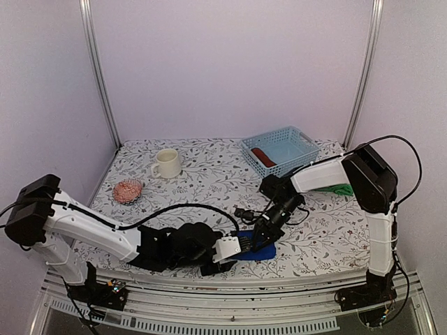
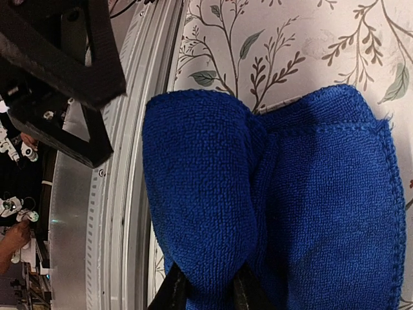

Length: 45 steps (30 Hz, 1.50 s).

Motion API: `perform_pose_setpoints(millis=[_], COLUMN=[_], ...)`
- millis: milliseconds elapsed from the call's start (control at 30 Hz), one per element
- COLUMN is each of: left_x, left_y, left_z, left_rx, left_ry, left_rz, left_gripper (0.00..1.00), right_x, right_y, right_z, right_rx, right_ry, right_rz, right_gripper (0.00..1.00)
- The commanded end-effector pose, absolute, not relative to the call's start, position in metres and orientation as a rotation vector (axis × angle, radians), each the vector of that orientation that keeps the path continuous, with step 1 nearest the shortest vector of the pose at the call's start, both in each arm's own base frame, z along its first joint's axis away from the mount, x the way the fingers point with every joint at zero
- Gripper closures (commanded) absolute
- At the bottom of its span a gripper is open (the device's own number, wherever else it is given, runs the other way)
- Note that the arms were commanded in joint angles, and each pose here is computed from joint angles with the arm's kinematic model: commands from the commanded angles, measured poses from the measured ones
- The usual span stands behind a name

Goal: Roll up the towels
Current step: Roll the towel at the center of the board.

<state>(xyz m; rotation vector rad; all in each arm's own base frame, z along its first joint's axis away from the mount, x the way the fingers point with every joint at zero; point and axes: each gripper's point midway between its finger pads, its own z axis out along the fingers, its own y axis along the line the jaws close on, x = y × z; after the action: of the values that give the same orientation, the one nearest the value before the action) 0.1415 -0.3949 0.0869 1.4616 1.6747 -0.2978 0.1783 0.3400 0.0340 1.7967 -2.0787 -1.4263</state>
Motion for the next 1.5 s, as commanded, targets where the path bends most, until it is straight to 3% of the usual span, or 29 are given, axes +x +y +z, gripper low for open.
perform_pose_setpoints(millis=[0, 333, 467, 567, 733, 1067, 1200, 1467], left_x=[0.143, 0.16, 0.161, 0.158, 0.147, 0.123, 0.119, 0.139], left_y=[-0.41, -0.431, -0.432, -0.43, -0.423, -0.406, -0.397, -0.393], left_z=[0.073, 0.036, 0.03, 0.026, 0.02, 0.009, 0.006, 0.009], left_rx=[1.603, 1.708, 1.716, 1.734, 1.761, 1.754, 1.698, 1.489], left_ry=[1.579, 1.53, 1.546, 1.578, 1.672, 1.951, 2.129, 2.433], left_rz=[-0.145, 0.065, 0.085, 0.068, 0.01, -0.253, -0.451, -0.851], left_gripper=[0.41, 0.41, 0.51, 0.63, 0.79, 0.9, 0.93, 0.96], right_x=[0.164, 0.172, 0.175, 0.183, 0.201, 0.247, 0.242, 0.22], right_y=[0.321, 0.325, 0.328, 0.331, 0.332, 0.294, 0.27, 0.249], right_z=[0.014, 0.014, 0.017, 0.029, 0.082, 0.179, 0.213, 0.176], right_rx=[1.68, 1.648, 1.653, 1.709, 1.835, 1.947, 1.995, 2.294], right_ry=[-2.055, -2.08, -2.085, -2.125, -2.203, -2.561, -2.642, -2.735], right_rz=[-1.289, -1.256, -1.258, -1.254, -1.257, -1.347, -1.408, -0.988], right_gripper=[0.85, 0.84, 0.8, 0.65, 0.54, 0.51, 0.51, 0.55])
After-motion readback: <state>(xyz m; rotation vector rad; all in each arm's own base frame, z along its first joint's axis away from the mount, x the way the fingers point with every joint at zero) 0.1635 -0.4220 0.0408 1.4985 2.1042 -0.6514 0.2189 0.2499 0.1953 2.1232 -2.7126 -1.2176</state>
